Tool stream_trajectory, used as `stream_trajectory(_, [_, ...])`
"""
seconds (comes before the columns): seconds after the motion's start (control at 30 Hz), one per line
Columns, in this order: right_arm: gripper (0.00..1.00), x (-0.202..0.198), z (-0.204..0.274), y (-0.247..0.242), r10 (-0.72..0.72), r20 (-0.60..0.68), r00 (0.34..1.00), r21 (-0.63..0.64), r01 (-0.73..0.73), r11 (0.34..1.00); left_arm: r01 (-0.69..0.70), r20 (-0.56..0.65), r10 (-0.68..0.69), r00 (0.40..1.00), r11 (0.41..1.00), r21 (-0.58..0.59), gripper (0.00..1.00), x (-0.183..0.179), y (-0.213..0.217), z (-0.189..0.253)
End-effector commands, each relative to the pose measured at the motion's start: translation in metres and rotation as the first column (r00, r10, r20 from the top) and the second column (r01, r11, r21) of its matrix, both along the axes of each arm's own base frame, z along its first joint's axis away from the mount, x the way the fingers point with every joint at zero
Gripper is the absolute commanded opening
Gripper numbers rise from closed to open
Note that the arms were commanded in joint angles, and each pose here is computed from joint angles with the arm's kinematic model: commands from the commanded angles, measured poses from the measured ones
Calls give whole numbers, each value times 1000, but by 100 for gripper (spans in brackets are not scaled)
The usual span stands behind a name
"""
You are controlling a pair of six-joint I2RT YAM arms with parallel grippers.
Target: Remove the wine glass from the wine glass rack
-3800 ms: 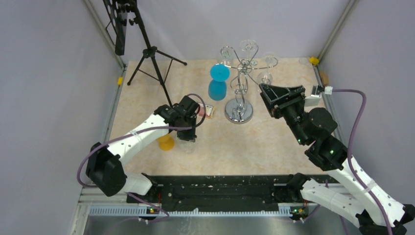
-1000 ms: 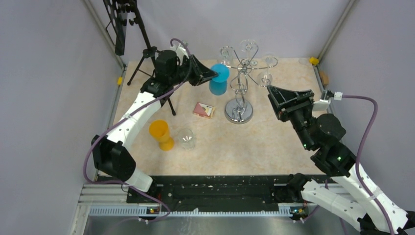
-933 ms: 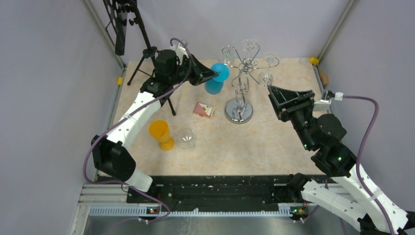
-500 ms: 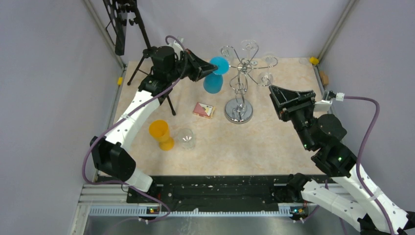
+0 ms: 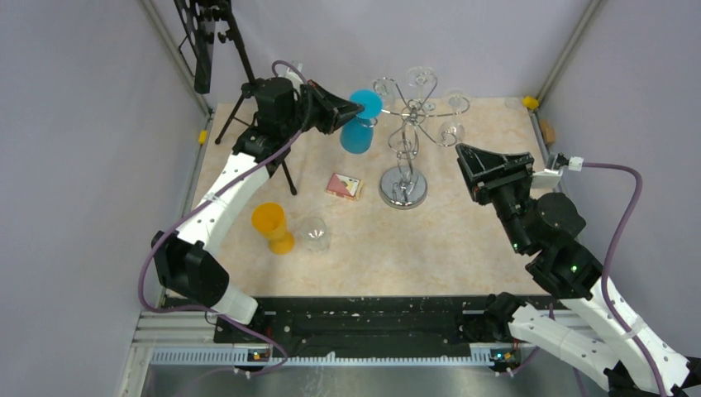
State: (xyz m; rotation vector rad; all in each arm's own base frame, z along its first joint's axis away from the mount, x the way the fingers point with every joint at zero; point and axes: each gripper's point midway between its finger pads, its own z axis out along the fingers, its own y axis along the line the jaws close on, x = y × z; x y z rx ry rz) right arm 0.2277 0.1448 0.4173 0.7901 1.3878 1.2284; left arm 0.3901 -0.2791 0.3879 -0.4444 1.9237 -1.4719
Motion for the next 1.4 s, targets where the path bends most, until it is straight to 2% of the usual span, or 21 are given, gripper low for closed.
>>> stream_trajectory(0.0, [52,-4,20,-4,-7,45,999,21,6,1000,15,127,-7,992,998,-60,0,-4,0,41])
stream_trajectory(0.43, [52,-3,16,-3,-7,35,999,17,7,1000,208,155,-196,968,976,-64,0,-23,-25,42])
stream_trajectory(0.57, [55,-2,16,0,5,33,999,13,-5,1000,247,151,-235,960,967,-65,0,-32,-30,41])
stream_trajectory(0.93, [60,-1,10,10,38,17,999,9,-38,999,297,114,-287,951,951,-88,0,-49,-31,28])
stream_trajectory(1.37, [60,-1,0,16,67,-20,998,18,-67,998,328,115,-318,941,941,-82,0,-75,-21,30])
